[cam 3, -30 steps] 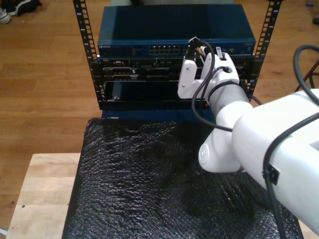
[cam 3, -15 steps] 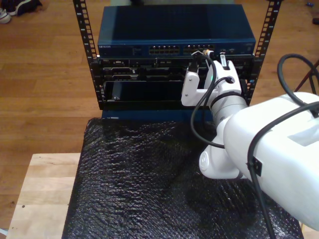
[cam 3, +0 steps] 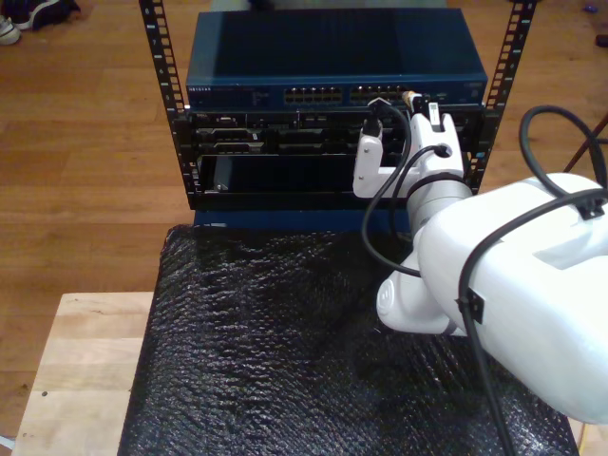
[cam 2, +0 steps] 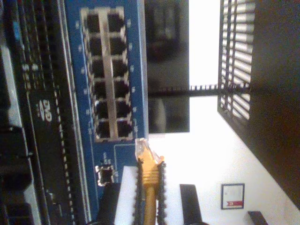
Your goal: Grab the cable and plug it in
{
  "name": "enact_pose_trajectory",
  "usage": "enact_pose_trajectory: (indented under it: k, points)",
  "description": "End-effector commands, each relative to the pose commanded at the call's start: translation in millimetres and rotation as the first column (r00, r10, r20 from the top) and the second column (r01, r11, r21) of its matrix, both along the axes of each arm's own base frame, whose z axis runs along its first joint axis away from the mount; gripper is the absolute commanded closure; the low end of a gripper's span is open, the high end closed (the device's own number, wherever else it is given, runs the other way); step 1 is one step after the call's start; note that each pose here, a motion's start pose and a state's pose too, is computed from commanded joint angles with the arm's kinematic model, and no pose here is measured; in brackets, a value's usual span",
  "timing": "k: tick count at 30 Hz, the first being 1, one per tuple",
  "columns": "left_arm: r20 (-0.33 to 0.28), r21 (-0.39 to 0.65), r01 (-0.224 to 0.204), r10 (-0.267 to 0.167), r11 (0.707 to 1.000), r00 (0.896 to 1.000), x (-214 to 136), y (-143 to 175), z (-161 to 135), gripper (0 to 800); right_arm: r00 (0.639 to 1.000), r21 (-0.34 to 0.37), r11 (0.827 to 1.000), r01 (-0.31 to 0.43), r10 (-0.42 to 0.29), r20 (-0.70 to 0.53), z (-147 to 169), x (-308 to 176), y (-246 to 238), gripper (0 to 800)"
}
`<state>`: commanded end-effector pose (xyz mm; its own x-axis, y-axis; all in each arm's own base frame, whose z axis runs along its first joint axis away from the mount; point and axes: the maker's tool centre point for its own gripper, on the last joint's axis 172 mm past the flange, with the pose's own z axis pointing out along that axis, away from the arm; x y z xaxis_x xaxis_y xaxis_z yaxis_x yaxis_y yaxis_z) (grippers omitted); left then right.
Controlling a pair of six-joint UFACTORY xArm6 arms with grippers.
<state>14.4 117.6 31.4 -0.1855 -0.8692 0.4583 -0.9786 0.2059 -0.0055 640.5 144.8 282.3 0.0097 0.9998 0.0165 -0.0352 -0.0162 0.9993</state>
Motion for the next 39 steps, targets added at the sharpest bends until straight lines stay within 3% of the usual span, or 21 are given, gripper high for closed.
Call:
enact_pose_trajectory:
  k: [5,39]
  points:
    - [0.0,0.0,0.0,0.0,1.0,1.0,0.0,0.0,0.0,0,0.999,0.011,0.999,0.04,-0.041,0.024,1.0,2.1,-8.4,800]
    - [0.0,0.0,0.0,0.0,1.0,1.0,0.0,0.0,0.0,0,0.998,0.008,0.999,0.042,-0.042,0.047,0.5,0.5,-8.0,800]
